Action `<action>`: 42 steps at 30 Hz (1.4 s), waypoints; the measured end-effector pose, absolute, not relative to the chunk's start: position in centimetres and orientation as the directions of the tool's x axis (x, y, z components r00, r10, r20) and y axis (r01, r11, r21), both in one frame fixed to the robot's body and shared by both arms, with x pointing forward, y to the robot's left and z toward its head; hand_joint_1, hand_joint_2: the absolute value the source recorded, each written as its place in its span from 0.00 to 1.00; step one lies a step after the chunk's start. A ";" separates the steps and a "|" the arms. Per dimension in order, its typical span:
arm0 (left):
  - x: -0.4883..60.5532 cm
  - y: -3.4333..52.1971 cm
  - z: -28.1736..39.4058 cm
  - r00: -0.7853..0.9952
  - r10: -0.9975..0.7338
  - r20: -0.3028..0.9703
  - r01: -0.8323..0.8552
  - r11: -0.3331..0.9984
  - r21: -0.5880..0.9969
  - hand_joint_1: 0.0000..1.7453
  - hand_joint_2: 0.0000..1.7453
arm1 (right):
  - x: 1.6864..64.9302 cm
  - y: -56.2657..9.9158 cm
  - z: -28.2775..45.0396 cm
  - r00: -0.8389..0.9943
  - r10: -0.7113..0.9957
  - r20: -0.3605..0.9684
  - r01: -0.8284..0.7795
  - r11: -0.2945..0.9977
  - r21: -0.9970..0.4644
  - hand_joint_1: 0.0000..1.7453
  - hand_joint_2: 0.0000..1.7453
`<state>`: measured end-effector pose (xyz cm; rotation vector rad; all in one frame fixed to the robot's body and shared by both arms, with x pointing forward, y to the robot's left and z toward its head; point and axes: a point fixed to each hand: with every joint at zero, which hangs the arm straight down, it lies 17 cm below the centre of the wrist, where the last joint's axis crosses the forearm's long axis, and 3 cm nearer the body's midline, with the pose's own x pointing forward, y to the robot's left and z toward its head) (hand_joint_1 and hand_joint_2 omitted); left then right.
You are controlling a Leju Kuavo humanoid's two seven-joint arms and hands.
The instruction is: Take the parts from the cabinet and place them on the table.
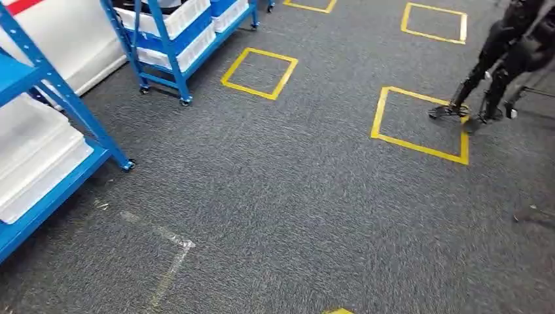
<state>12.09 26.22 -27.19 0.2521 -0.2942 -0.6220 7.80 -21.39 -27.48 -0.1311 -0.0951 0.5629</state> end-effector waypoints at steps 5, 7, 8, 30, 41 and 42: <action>12.0 25.8 -27.2 0.769 -0.610 0.193 0.541 0.781 0.312 0.00 0.00 | 7.7 -21.8 -27.5 0.843 0.536 0.048 -0.523 0.838 -0.157 0.00 0.00; 12.2 25.7 -27.1 0.768 -0.610 0.194 0.542 0.781 0.312 0.00 0.00 | 7.6 -21.8 -27.5 0.844 0.535 0.044 -0.523 0.838 -0.156 0.00 0.00; 11.9 25.7 -27.2 0.769 -0.610 0.190 0.543 0.781 0.309 0.00 0.00 | 7.5 -21.8 -27.6 0.844 0.535 0.041 -0.524 0.838 -0.156 0.00 0.00; 11.5 25.6 -27.3 0.774 -0.611 0.166 0.555 0.781 0.285 0.00 0.00 | 7.5 -21.7 -27.5 0.838 0.544 0.040 -0.532 0.832 -0.155 0.00 0.00; 11.3 25.4 -27.3 0.771 -0.615 0.164 0.562 0.779 0.277 0.00 0.00 | 7.1 -21.6 -27.6 0.838 0.544 0.032 -0.536 0.833 -0.139 0.00 0.00; 11.5 25.4 -27.3 0.771 -0.615 0.164 0.562 0.779 0.279 0.00 0.00 | 7.0 -21.5 -27.6 0.838 0.545 0.031 -0.536 0.833 -0.137 0.00 0.00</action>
